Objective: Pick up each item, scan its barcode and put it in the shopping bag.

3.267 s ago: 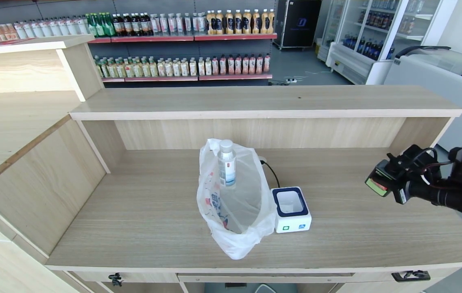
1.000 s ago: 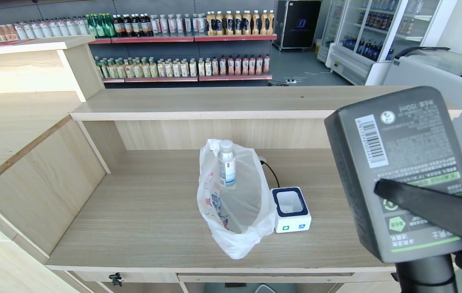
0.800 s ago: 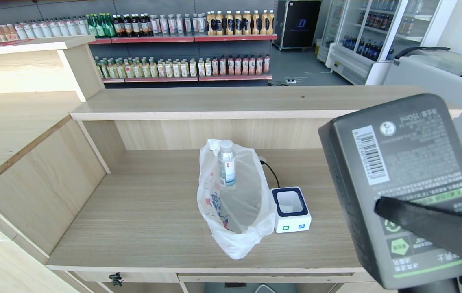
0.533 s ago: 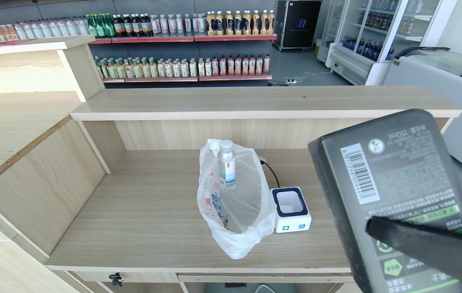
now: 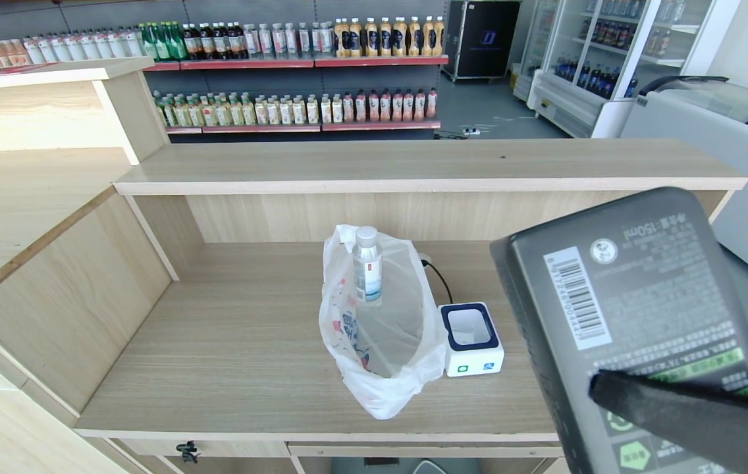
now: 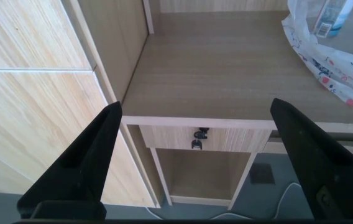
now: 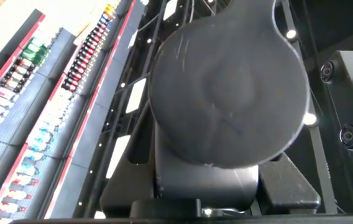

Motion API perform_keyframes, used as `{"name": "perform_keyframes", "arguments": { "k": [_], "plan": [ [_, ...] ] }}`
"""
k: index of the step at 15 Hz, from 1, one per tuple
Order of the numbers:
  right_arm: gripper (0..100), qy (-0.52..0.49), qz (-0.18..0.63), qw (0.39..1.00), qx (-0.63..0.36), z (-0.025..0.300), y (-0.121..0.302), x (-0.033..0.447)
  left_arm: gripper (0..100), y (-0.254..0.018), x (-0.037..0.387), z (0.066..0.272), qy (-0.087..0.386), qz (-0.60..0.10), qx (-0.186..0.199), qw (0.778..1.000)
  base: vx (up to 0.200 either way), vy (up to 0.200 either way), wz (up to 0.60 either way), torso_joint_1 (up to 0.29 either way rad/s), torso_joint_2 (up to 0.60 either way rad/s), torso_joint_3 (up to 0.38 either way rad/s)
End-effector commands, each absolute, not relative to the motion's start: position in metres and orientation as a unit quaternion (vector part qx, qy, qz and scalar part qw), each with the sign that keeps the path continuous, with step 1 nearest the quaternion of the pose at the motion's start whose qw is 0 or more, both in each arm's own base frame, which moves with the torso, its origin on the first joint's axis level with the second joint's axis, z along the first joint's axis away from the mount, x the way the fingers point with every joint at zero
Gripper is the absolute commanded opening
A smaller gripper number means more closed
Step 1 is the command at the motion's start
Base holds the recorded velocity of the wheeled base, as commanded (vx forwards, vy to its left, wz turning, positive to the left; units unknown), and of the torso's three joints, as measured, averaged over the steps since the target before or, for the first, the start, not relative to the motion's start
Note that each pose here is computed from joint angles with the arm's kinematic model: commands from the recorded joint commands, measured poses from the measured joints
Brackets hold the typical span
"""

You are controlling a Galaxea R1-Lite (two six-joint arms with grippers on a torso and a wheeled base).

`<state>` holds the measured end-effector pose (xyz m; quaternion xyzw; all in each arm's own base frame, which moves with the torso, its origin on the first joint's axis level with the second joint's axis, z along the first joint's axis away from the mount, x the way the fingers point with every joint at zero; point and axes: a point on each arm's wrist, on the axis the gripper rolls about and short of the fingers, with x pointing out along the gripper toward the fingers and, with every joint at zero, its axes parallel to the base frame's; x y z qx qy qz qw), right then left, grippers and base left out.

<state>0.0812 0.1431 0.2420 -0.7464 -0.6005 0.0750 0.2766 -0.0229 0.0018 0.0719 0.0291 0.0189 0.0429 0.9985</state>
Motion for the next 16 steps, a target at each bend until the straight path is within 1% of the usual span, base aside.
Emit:
{"name": "perform_keyframes", "arguments": {
  "k": [1,2,3,4,6,7,8,9,10,12,14,15,16],
  "plan": [
    [0,-0.601,0.076,0.276,-0.746,0.242,0.144,0.082,100,0.002,-0.023,0.072,0.019,0.043,0.029,0.998,0.000,0.000,0.00,0.000,0.00,0.000],
    [0,-0.596,0.075,0.282,-0.748,0.243,0.143,0.083,100,0.002,-0.023,0.072,0.019,0.043,0.029,0.998,0.000,0.000,0.00,0.000,0.00,0.000],
    [0,-0.576,0.075,0.312,-0.752,0.249,0.138,0.089,100,0.002,-0.023,0.072,0.019,0.043,0.029,0.998,0.000,0.000,0.00,0.000,0.00,0.000],
    [0,-0.542,0.085,0.354,-0.757,0.252,0.131,0.097,100,0.002,-0.023,0.072,0.019,0.043,0.029,0.998,0.000,0.000,0.00,0.000,0.00,0.000],
    [0,-0.365,0.177,0.530,-0.745,0.242,0.106,0.122,100,0.002,-0.023,0.072,0.019,0.043,0.029,0.998,0.000,0.000,0.00,0.000,0.00,0.000],
    [0,-0.299,0.210,0.590,-0.720,0.238,0.098,0.130,100,0.002,-0.023,0.072,0.019,0.043,0.029,0.998,0.000,0.000,0.00,0.000,0.00,0.000],
    [0,-0.238,0.207,0.654,-0.688,0.242,0.085,0.140,100,0.002,-0.023,0.072,0.019,0.043,0.029,0.998,0.000,0.000,0.00,0.000,0.00,0.000],
    [0,-0.218,0.189,0.680,-0.675,0.249,0.077,0.146,100,0.002,-0.023,0.072,0.019,0.043,0.029,0.998,0.000,0.000,0.00,0.000,0.00,0.000],
    [0,-0.153,0.145,0.744,-0.635,0.259,0.054,0.160,100,0.002,-0.023,0.072,0.019,0.043,0.029,0.998,0.000,0.000,0.00,0.000,0.00,0.000],
    [0,-0.071,0.103,0.842,-0.525,0.259,0.022,0.167,100,0.002,-0.023,0.072,0.019,0.043,0.029,0.998,0.000,0.000,0.00,0.000,0.00,0.000],
    [0,-0.021,0.050,0.904,-0.424,0.265,-0.003,0.171,100,0.002,-0.023,0.072,0.019,0.043,0.029,0.998,0.000,0.000,0.00,0.000,0.00,0.000],
    [0,-0.003,0.030,0.918,-0.395,0.267,-0.011,0.174,100,0.002,-0.023,0.072,0.019,0.043,0.029,0.998,0.000,0.000,0.00,0.000,0.00,0.000],
    [0,0.016,0.004,0.941,-0.338,0.271,-0.022,0.177,100,0.002,-0.023,0.072,0.019,0.043,0.029,0.998,0.000,0.000,0.00,0.000,0.00,0.000]
  ]
}}
